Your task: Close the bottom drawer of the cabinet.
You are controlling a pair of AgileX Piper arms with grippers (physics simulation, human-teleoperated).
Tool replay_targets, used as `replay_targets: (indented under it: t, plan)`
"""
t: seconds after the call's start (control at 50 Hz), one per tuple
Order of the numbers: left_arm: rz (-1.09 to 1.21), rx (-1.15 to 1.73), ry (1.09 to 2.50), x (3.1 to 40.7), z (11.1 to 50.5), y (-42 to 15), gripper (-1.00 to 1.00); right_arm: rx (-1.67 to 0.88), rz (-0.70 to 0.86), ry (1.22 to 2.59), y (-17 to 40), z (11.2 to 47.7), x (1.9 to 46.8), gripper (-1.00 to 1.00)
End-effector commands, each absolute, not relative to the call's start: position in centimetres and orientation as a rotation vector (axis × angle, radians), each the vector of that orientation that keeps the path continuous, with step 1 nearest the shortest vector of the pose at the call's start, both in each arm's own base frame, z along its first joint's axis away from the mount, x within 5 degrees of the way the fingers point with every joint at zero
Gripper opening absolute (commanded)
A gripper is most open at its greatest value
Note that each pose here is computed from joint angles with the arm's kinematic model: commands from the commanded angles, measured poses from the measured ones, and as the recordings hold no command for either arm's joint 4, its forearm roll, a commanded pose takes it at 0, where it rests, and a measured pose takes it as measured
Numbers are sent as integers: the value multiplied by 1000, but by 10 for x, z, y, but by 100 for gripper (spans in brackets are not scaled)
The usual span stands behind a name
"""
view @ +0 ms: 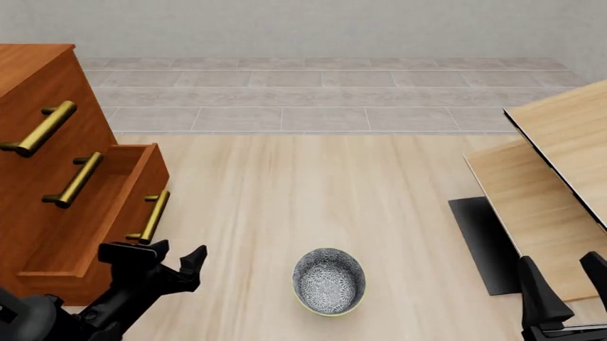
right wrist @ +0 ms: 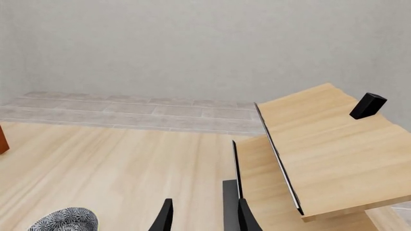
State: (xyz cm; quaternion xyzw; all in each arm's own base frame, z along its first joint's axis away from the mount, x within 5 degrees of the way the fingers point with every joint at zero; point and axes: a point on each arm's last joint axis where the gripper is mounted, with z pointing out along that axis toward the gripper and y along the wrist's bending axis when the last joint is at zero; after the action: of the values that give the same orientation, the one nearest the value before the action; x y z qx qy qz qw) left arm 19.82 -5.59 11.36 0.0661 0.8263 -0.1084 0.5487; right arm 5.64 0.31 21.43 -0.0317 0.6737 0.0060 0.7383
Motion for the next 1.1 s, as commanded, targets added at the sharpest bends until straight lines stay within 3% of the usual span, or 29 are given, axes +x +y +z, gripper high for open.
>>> replay_targets:
  t: [0.02, 1.1]
  plan:
    - [-198, 140, 1971, 205, 107, -46, 100, -71, 15, 1479, 3, 214, 56, 100]
    - [-48, 86, 2006, 213, 106, -17, 100, -76, 9, 1477, 3, 214, 56, 100]
